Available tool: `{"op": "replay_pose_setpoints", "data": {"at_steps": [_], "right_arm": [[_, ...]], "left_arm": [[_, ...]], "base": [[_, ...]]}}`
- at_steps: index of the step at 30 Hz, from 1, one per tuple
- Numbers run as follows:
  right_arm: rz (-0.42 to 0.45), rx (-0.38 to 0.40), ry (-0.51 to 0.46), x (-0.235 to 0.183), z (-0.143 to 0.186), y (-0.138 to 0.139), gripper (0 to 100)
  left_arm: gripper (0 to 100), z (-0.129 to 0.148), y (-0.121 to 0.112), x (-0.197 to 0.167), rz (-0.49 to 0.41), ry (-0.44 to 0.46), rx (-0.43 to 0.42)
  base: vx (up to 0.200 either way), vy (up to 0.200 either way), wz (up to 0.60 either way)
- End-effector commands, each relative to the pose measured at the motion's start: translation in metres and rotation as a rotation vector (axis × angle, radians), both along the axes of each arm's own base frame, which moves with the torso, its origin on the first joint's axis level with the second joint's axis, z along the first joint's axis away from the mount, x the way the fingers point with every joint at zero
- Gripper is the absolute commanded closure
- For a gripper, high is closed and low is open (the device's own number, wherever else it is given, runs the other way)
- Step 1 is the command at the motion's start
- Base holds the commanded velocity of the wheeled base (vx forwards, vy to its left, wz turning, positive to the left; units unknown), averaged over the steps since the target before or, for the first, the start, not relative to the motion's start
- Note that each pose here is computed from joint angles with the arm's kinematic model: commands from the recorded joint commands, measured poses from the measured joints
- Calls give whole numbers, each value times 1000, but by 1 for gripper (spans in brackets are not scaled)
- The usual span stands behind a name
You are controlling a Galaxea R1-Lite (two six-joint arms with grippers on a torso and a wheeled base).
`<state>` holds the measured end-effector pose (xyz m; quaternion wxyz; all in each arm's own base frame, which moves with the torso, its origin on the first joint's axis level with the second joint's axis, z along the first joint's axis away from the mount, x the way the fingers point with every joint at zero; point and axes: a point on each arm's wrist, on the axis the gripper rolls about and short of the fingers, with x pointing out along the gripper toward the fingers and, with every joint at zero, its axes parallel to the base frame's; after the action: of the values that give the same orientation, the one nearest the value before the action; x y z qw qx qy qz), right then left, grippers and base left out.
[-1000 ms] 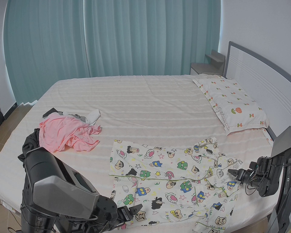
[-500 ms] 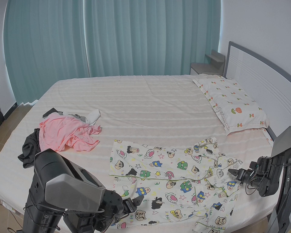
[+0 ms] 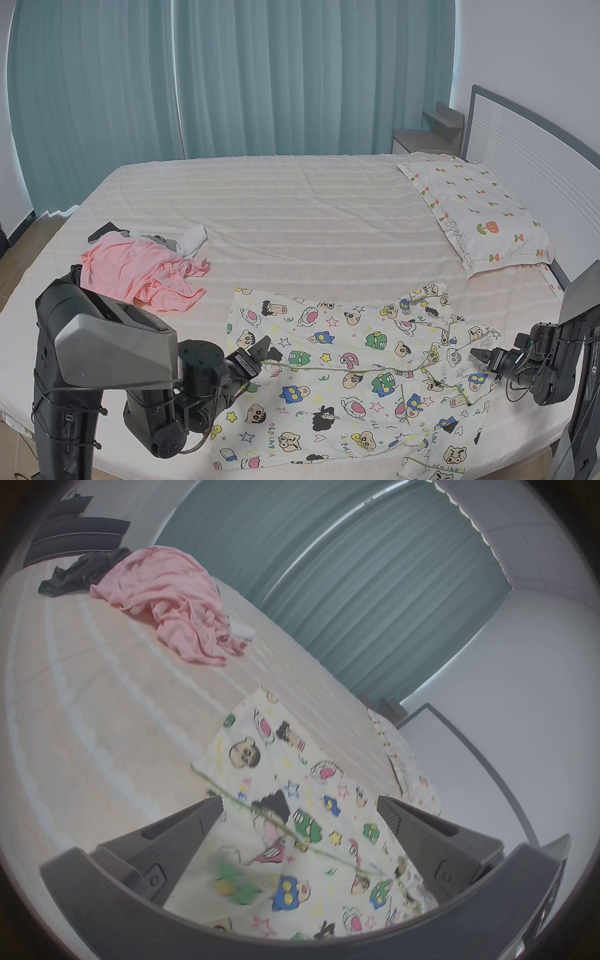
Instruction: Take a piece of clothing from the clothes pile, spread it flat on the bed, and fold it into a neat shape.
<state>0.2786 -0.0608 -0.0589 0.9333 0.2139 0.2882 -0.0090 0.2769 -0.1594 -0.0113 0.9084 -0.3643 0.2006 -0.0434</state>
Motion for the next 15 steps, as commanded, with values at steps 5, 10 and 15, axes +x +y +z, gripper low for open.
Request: {"op": "replay_pose_setpoints", "data": {"at_steps": [5,10,15], "right_arm": [[-2,-4,-18,1,1,-1,0],[-2,-3,-15,1,1,-1,0],[-2,-3,-13,0,1,-1,0]], "left_arm": [[0,32,37,20,117,-111,-11],[0,23,43,11,52,-47,4],[0,9,48,-6,-111,65,-14]], "base": [[0,0,0],[0,0,0],[0,0,0]]}}
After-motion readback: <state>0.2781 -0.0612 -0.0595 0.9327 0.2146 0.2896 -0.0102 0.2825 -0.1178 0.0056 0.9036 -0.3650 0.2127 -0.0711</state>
